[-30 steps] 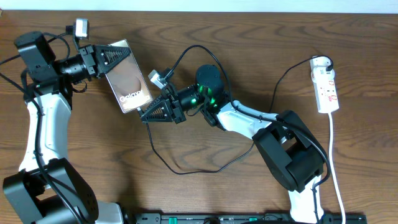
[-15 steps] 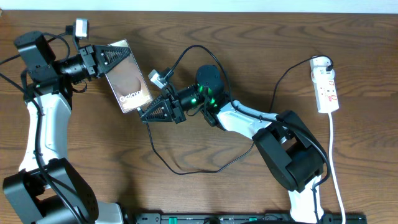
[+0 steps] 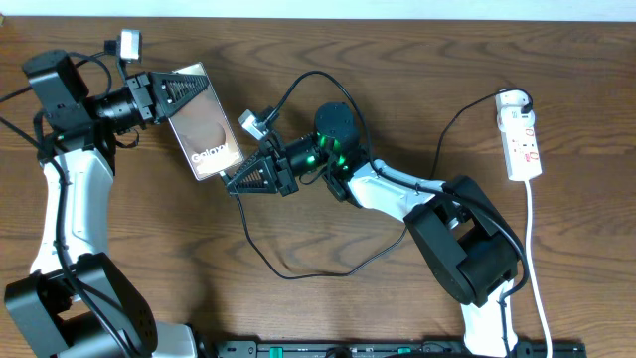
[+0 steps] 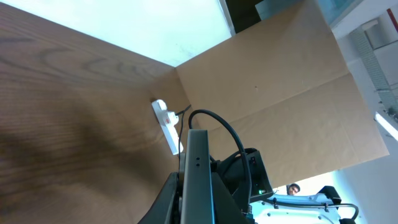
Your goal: Plug charger to phone and switch on socket
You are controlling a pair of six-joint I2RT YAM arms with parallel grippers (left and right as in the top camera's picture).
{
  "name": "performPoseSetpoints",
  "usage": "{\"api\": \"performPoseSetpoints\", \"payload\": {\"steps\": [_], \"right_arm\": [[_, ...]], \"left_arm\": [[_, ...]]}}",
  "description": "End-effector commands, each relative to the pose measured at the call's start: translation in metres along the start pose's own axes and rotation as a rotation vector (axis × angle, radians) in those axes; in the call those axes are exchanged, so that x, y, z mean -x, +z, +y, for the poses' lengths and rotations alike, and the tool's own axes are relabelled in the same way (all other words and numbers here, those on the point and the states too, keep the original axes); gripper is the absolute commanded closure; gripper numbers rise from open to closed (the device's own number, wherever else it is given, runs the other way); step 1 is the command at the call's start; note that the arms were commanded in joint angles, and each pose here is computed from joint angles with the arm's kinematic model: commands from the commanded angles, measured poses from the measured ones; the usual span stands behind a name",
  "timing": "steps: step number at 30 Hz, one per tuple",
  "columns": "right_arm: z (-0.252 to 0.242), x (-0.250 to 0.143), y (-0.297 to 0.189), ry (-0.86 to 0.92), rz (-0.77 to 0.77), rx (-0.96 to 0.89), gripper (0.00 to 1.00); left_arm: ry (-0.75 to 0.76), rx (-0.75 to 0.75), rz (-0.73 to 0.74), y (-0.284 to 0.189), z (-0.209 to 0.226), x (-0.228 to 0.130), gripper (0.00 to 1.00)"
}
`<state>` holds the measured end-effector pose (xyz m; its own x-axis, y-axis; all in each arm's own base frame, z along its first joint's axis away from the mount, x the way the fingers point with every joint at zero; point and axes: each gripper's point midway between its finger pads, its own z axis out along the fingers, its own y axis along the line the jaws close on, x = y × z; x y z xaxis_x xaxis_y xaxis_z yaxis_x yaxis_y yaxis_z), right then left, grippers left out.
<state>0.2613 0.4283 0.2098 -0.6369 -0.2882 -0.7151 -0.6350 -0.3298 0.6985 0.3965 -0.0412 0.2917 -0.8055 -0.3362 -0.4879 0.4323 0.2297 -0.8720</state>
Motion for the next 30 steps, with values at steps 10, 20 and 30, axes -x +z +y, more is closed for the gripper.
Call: {"api": "performPoseSetpoints", "payload": {"steps": [10, 20, 30], "right_arm": [[-0.016, 0.018, -0.003, 0.033, -0.1, -0.074, 0.97], [-0.025, 0.03, -0.001, 0.08, -0.181, -0.128, 0.97], [-0.032, 0.04, 0.007, 0.094, -0.26, -0.177, 0.97]], "left_arm": [[0.035, -0.027, 0.017, -0.001, -0.01, -0.004, 0.93], [0.046, -0.028, 0.016, -0.001, -0.01, -0.004, 0.93], [0.045, -0.027, 0.016, -0.001, -0.01, -0.004, 0.93]]}}
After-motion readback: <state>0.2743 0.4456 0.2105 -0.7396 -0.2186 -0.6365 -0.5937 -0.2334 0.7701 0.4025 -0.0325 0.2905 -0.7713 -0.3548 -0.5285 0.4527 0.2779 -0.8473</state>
